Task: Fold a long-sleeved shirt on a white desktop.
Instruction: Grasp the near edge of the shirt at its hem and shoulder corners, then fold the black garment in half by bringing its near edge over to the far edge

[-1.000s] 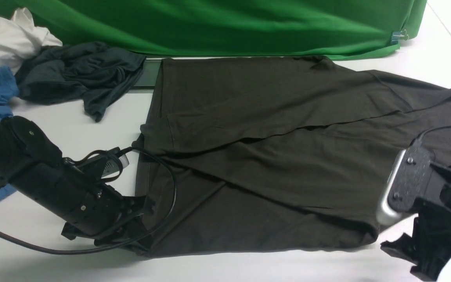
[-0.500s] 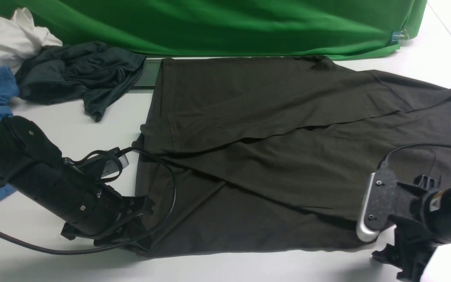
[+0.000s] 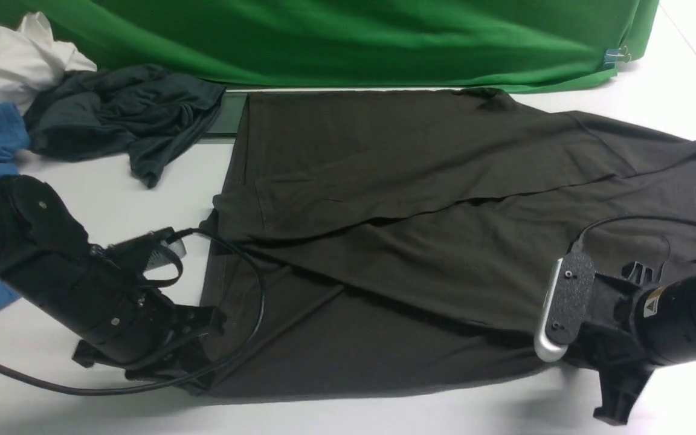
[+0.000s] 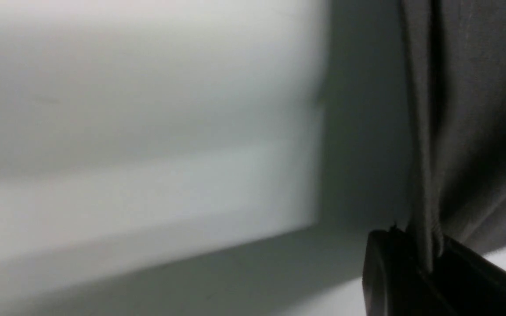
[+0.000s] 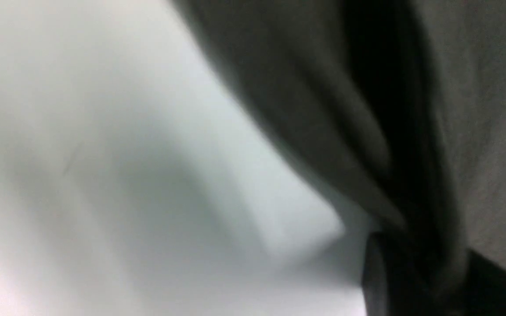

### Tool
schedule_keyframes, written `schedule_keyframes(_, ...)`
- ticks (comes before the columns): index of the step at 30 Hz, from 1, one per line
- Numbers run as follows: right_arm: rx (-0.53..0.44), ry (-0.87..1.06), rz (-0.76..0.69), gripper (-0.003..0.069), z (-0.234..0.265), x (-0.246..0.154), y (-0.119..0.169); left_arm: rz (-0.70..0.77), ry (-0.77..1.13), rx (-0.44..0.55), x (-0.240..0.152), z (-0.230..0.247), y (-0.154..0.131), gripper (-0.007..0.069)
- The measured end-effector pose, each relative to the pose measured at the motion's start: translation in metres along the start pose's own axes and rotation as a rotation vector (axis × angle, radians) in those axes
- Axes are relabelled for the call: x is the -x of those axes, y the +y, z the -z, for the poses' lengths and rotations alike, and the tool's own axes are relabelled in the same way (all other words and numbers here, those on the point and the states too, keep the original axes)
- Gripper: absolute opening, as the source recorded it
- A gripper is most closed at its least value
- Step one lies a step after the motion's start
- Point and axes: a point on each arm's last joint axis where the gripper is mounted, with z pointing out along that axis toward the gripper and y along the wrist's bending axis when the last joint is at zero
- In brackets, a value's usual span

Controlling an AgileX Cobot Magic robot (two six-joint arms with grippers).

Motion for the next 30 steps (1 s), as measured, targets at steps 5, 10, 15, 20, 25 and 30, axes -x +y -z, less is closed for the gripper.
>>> schedule_keyframes(5,0.072,0.027,0.022,0.0048,0.02,0.003,0.007,-0.021,-0.057,0.023,-0.004,0.017,-0.004,0.0048)
schedule_keyframes(10,0.082,0.012,-0.023,0.0048,0.054,0.01,0.007,-0.043,-0.104,0.041,-0.011,0.035,-0.009,0.0048)
schedule_keyframes(15,0.096,0.002,-0.08,0.0053,0.085,0.004,0.018,-0.047,-0.179,0.089,-0.022,0.06,-0.013,0.0048)
schedule_keyframes(20,0.022,-0.069,-0.126,0.0058,0.103,0.007,0.016,-0.078,-0.3,0.098,-0.017,0.071,-0.017,0.0048)
schedule_keyframes(25,-0.08,-0.138,-0.139,0.0058,0.118,0.026,-0.007,-0.101,-0.367,0.102,0.006,0.082,-0.022,0.0048)
schedule_keyframes(30,-0.156,-0.142,-0.1,0.0058,0.125,0.046,-0.035,-0.125,-0.435,0.103,0.032,0.095,-0.028,0.0048)
